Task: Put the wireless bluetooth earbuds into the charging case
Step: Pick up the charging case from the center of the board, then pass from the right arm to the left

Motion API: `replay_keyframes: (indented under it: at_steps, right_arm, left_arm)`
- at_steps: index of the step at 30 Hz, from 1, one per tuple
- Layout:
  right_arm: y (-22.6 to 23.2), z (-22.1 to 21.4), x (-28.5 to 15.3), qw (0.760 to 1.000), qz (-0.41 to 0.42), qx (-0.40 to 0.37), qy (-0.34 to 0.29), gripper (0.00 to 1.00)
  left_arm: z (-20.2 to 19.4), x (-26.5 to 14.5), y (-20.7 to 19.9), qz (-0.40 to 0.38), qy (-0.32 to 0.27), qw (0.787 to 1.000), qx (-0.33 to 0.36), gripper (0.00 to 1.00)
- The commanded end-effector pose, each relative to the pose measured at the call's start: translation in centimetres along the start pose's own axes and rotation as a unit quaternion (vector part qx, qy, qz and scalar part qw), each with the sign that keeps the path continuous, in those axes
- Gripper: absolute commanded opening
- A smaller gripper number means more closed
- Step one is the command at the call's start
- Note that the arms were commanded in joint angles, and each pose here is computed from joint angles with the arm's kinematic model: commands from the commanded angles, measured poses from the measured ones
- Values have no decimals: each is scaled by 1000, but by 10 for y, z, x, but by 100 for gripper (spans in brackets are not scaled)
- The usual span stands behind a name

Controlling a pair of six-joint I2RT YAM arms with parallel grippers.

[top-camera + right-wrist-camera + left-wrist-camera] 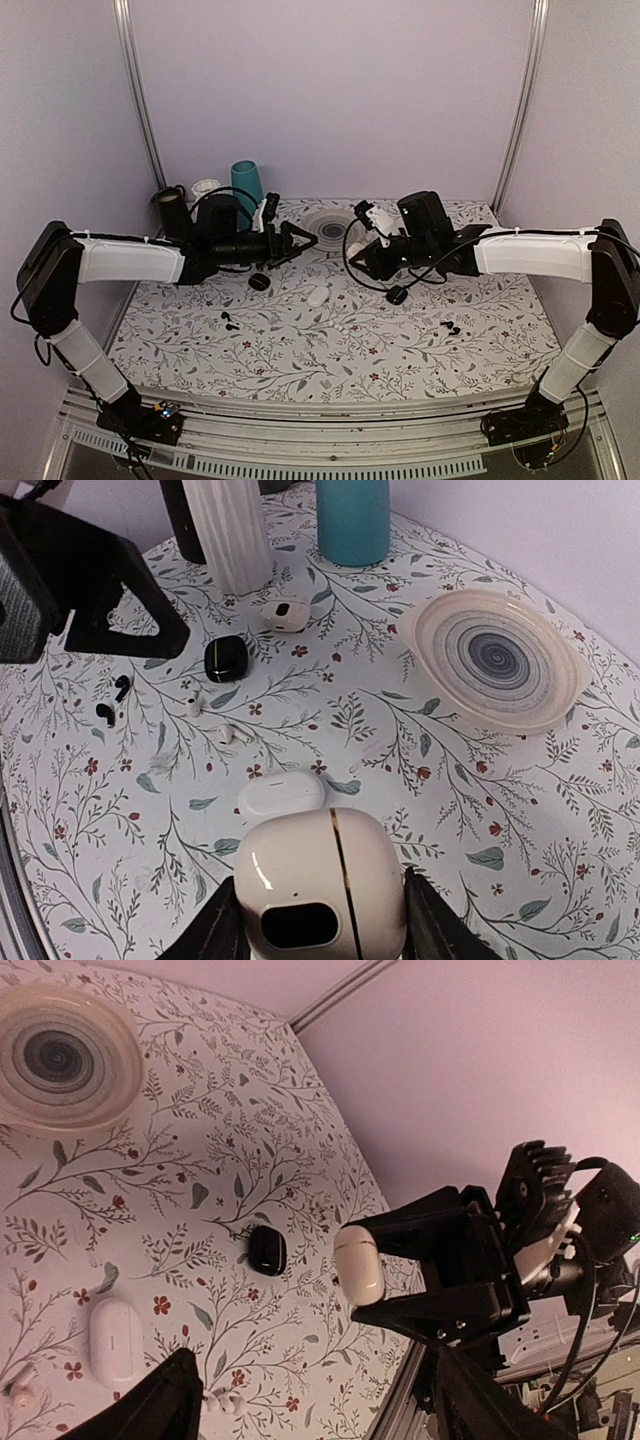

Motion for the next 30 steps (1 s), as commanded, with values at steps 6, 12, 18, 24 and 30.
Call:
replay_keyframes:
  at_steps: [6,12,18,24,30]
  right_arm:
    - [35,30,-5,995,15,-87,-36,32]
    - [50,27,2,993,25,-109,-23,32]
    - [59,39,3,991,25,-126,-30,33]
    - [62,42,4,990,26,-132,-32,33]
    - [64,41,5,990,26,-136,-29,33]
  left_arm:
    - [-12,13,-15,-34,65,997,14,72]
    - [-21,24,-21,-48,85,995,18,67]
    - [-26,29,-27,-62,93,994,17,62]
    - [-27,31,-27,-62,94,994,12,51]
    - [-25,33,-29,-69,93,993,12,33]
Point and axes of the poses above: each gripper's point midway between its finger pads, its own x axis out along the fingers, its own y axis along the line the jaws close on, z = x × y, the point moved 8 cm from there along -x, back along the fingers, and after that the axes turned 5 degrees about -x, right-handed, at the moved point
